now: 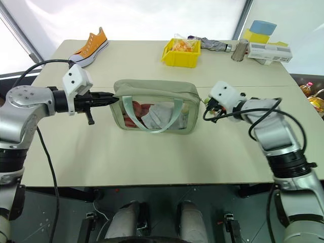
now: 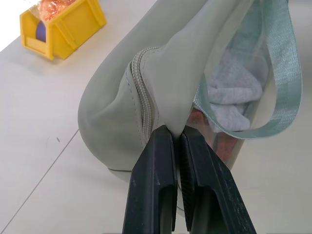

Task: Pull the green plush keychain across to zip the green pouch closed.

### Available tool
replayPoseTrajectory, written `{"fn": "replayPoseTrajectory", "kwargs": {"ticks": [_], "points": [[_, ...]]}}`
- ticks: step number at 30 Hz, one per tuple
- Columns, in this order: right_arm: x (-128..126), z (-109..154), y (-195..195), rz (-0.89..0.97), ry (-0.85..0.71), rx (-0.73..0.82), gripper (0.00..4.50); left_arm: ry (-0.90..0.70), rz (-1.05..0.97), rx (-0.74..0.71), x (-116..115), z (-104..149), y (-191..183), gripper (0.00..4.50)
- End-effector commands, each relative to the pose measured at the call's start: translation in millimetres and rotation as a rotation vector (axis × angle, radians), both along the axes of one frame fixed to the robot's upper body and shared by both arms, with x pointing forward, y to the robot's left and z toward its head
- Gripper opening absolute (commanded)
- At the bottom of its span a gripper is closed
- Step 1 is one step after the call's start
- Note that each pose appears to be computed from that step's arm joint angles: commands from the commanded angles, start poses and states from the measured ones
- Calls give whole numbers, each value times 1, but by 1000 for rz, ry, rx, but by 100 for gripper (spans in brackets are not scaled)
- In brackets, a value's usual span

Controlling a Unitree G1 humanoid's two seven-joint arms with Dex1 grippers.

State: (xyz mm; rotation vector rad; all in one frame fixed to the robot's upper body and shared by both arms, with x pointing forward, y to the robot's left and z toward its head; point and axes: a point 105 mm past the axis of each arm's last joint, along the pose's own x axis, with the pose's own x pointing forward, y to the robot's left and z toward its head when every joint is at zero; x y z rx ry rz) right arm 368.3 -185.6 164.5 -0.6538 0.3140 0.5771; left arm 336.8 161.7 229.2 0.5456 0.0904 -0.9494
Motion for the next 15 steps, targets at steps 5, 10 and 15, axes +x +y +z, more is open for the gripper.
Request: {"fn": "replayPoseTrajectory", "kwargs": {"ticks": [5,10,15], "points": [[-18,-20,29,123,110,28,3,-22,7,-2,-2,4,0,0],[-8,23,4,117,42,47,102,-24,0,-7,-2,6,0,35],[-18,85,-17,210,24,50,368,22,11,-93,-2,25,15,272]]}}
